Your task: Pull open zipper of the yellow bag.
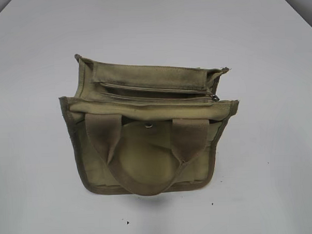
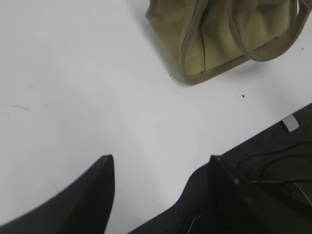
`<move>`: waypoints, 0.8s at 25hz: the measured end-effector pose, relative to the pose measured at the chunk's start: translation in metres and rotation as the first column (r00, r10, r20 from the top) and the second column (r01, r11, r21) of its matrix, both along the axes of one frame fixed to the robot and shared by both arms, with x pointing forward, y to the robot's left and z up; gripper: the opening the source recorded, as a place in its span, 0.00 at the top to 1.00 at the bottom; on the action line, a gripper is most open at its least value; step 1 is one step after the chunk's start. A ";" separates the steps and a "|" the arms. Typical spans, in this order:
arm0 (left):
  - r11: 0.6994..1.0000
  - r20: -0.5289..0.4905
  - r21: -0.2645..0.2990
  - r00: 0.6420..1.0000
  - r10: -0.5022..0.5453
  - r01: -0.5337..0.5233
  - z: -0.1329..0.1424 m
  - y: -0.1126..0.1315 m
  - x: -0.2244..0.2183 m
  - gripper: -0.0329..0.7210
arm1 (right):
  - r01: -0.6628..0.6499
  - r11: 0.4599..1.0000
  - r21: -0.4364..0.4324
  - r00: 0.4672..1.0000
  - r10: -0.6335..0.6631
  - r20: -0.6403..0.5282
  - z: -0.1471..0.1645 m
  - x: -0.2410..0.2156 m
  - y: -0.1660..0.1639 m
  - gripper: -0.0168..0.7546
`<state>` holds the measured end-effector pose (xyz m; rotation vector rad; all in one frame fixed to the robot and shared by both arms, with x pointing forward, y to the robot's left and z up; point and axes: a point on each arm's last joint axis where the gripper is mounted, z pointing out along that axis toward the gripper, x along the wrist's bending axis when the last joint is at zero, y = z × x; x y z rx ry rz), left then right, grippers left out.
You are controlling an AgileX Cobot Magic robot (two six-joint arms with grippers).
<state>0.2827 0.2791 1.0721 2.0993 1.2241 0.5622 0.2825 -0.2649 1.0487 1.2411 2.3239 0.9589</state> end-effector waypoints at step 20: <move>0.990 0.278 -0.136 0.961 0.011 0.028 -0.014 0.019 -0.051 0.34 | -0.018 0.999 0.051 0.989 0.010 0.148 -0.002 -0.033 -0.012 0.67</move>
